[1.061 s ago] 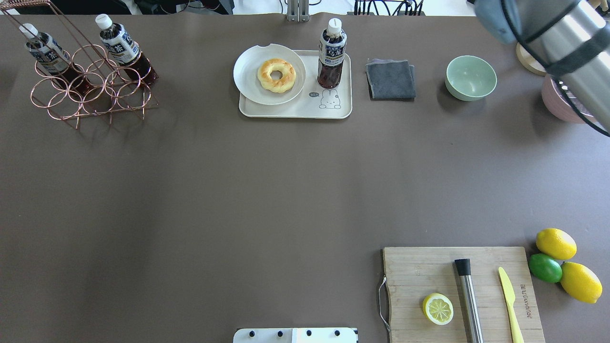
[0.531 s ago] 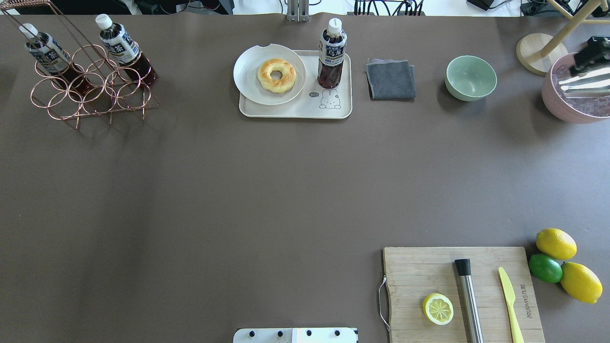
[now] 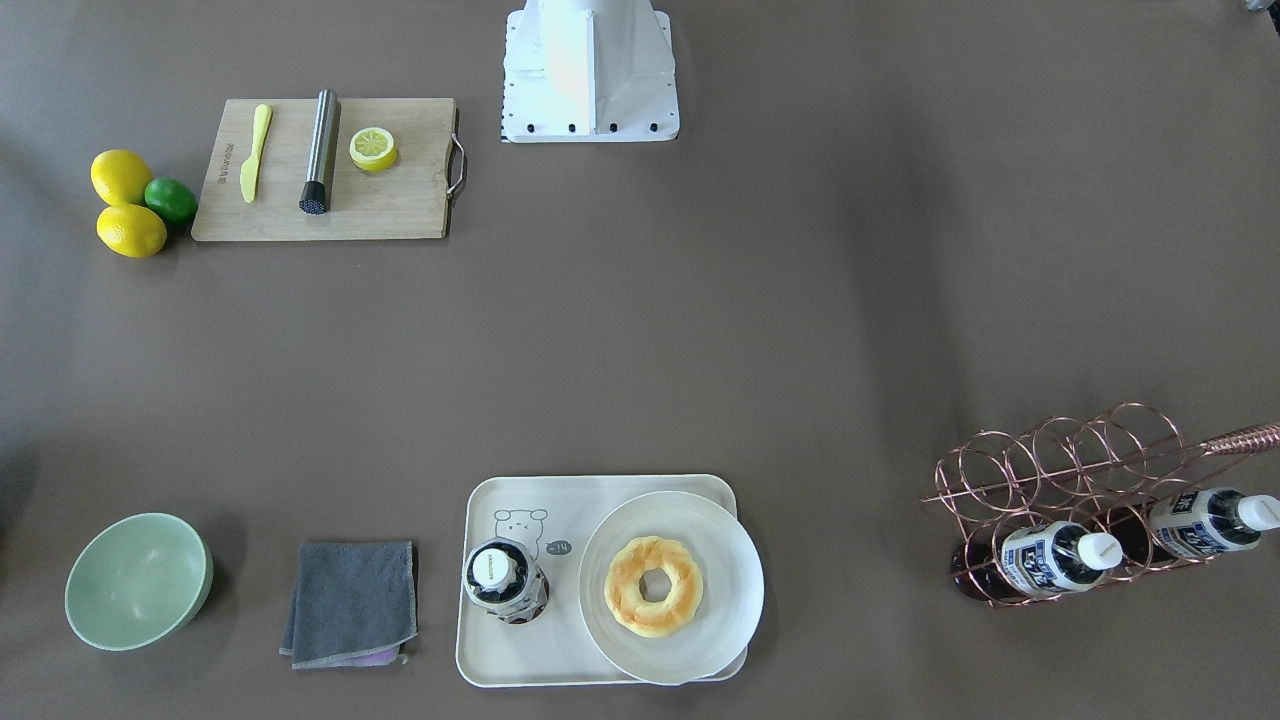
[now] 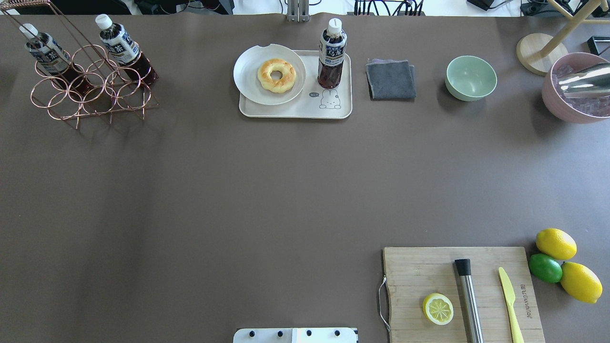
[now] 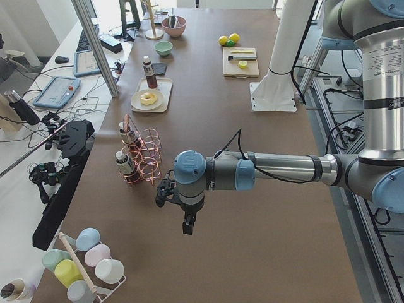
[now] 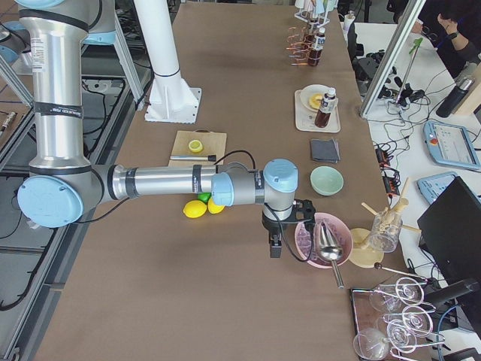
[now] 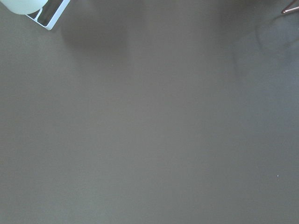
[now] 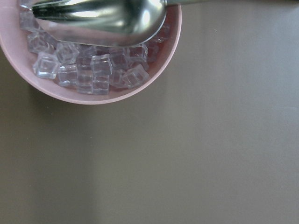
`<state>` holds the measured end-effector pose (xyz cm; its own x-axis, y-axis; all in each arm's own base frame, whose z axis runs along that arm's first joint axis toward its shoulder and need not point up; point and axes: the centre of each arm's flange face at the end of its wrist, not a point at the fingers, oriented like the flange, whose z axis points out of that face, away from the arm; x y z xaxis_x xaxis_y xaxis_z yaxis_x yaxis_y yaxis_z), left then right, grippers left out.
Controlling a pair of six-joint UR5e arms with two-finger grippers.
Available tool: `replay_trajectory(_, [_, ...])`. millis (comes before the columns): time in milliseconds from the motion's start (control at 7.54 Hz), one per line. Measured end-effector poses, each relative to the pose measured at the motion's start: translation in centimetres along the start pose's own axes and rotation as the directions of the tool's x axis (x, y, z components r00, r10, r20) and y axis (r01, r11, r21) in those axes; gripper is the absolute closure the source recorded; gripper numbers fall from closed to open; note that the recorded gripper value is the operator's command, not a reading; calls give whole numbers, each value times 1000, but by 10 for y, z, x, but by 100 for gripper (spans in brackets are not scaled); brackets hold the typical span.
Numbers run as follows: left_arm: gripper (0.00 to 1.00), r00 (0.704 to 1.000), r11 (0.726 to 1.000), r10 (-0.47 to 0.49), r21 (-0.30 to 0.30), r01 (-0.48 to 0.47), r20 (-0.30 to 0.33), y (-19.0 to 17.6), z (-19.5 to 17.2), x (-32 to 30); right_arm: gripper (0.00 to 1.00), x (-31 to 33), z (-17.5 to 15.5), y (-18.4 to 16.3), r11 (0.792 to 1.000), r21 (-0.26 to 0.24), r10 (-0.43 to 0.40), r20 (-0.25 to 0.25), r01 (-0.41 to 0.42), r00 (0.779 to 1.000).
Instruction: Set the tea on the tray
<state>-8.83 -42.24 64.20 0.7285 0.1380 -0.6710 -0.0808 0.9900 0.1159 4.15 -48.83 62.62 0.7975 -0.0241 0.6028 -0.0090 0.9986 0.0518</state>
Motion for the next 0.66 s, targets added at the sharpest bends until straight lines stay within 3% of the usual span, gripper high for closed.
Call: replay_trajectory(663, [1,999,999,-34,-29,34,-4,5,13,-11,0,18,12,16,999,-28,25,-8,-25,1000])
